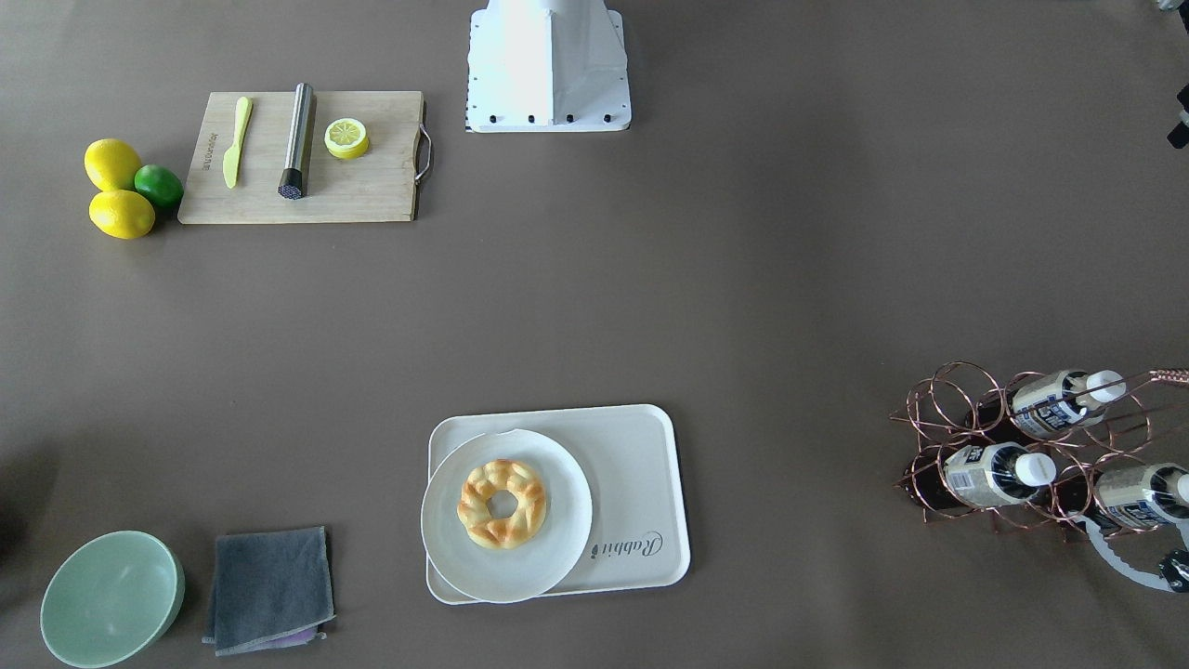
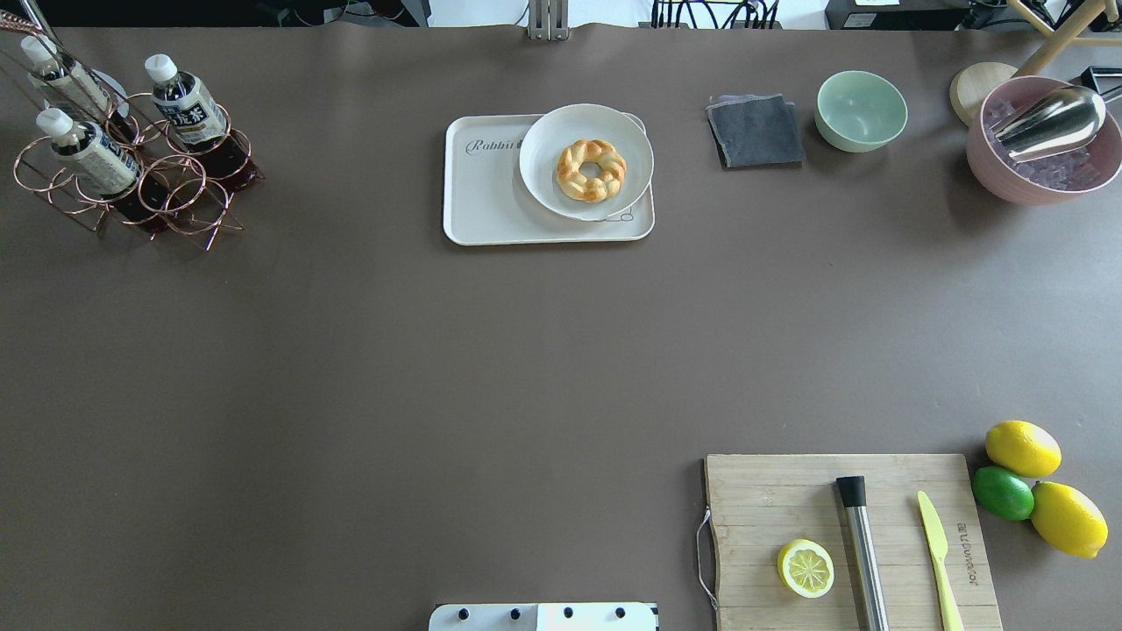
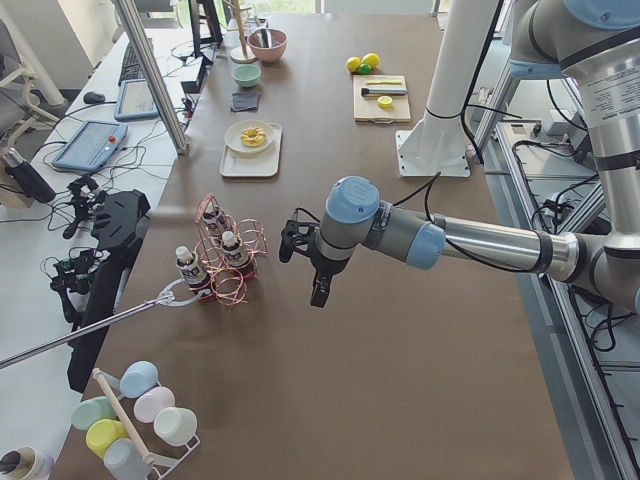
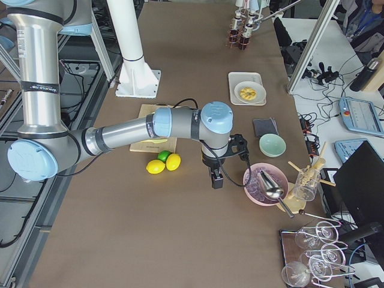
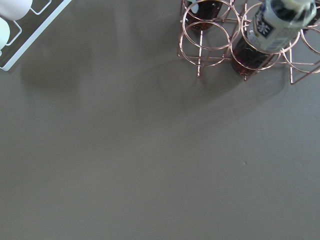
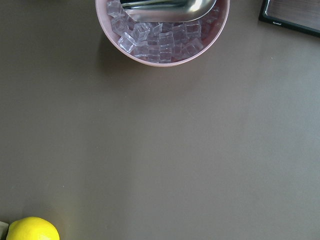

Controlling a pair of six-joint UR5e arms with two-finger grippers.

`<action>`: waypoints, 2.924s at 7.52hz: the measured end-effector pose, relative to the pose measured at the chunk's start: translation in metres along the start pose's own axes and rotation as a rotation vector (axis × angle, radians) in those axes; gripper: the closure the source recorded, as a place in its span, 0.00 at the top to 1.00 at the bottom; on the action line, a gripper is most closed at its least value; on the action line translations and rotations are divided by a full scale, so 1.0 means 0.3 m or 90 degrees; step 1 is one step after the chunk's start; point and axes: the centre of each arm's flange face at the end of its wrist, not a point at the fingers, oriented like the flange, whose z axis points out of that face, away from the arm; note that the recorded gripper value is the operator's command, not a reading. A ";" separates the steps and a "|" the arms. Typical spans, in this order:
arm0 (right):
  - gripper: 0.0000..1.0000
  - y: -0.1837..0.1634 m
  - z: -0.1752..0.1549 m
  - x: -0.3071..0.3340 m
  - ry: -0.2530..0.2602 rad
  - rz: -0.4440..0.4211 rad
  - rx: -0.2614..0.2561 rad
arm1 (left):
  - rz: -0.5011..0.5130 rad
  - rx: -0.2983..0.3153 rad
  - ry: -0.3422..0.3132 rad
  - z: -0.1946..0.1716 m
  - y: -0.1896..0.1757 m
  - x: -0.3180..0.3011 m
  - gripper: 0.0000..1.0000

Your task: Place tea on tray

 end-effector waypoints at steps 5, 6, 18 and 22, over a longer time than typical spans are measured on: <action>1.00 -0.003 0.006 0.006 -0.001 0.003 -0.002 | -0.041 0.033 0.012 -0.071 0.005 -0.067 0.97; 1.00 -0.003 0.005 0.006 -0.001 0.003 -0.002 | -0.043 0.032 0.011 -0.069 0.011 -0.071 0.96; 1.00 -0.010 0.002 -0.003 -0.004 -0.001 0.001 | -0.051 0.020 0.016 -0.047 0.060 -0.095 0.97; 1.00 -0.008 0.007 0.000 -0.004 -0.001 -0.001 | -0.050 0.022 0.015 -0.051 0.057 -0.091 0.97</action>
